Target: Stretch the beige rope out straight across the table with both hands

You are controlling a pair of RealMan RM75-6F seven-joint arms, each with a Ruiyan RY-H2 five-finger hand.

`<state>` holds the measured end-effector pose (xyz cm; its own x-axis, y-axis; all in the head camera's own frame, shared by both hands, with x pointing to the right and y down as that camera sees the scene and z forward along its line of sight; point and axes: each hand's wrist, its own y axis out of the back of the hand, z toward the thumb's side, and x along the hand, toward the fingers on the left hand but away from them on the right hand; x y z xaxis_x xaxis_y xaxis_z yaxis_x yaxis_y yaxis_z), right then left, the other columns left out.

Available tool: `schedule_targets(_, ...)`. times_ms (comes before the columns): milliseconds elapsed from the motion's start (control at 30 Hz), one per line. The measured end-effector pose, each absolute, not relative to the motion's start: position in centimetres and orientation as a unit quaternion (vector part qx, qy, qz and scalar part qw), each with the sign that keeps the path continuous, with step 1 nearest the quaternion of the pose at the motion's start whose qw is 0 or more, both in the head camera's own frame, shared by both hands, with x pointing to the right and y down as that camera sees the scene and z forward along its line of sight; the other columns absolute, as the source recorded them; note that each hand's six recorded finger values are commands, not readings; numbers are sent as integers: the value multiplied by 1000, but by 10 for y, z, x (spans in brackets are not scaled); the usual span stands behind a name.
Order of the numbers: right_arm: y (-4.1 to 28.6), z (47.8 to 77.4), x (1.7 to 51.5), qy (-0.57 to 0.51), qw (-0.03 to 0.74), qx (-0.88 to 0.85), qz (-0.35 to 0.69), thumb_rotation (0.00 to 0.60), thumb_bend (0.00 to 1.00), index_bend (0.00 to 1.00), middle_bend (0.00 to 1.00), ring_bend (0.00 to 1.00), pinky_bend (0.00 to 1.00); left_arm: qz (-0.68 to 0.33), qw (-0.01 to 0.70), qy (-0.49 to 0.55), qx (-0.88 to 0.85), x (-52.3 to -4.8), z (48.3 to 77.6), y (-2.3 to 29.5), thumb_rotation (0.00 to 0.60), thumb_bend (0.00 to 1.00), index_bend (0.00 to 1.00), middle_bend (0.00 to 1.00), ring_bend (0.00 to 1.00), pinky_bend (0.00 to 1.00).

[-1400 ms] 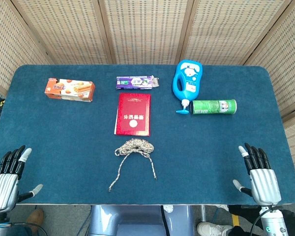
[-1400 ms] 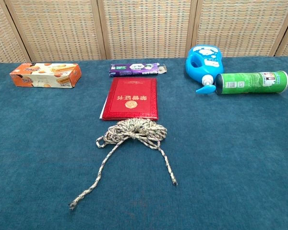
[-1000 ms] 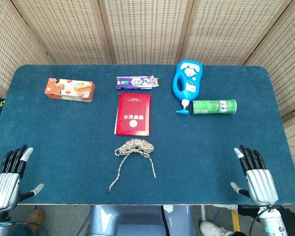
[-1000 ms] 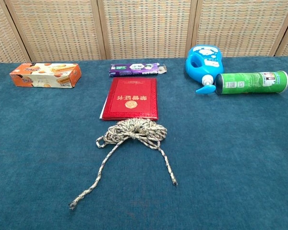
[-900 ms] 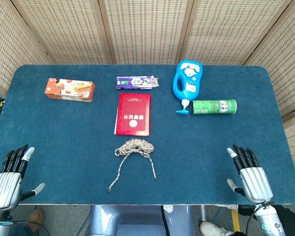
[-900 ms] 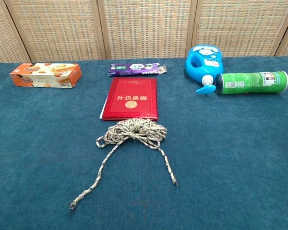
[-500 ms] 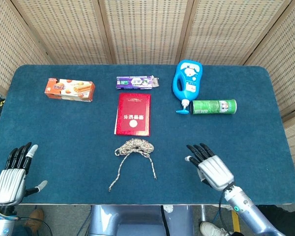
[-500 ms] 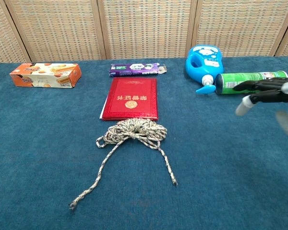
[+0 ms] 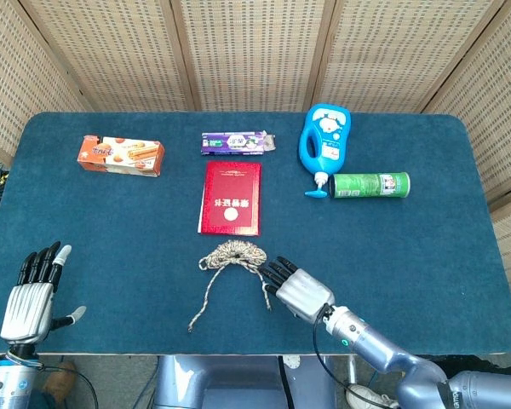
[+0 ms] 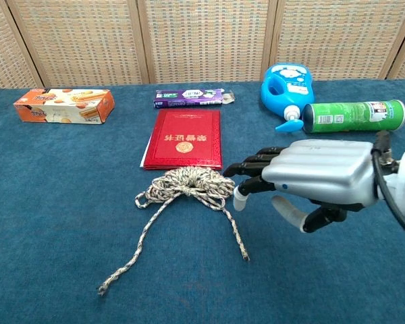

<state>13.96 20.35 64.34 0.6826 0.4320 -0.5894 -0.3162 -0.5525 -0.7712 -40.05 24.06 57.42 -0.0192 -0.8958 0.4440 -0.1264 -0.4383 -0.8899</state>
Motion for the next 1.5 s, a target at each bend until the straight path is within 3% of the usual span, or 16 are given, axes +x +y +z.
schedule_targets(633, 232, 671, 90, 28, 493, -772, 399, 600, 831, 279, 0, 0, 0, -588, 327, 415, -612, -402, 578, 239, 600, 53, 0, 0, 0, 0)
schedule_targets(1167, 230, 683, 121, 38, 487, -753, 440, 600, 832, 324, 0, 0, 0, -588, 327, 413, -614, -402, 578, 241, 600, 52, 0, 0, 0, 0)
schedule_targets(1500, 208, 693, 153, 24, 500, -720, 481, 600, 832, 328, 0, 0, 0, -589, 329, 408, -615, -398, 580, 242, 600, 52, 0, 0, 0, 0)
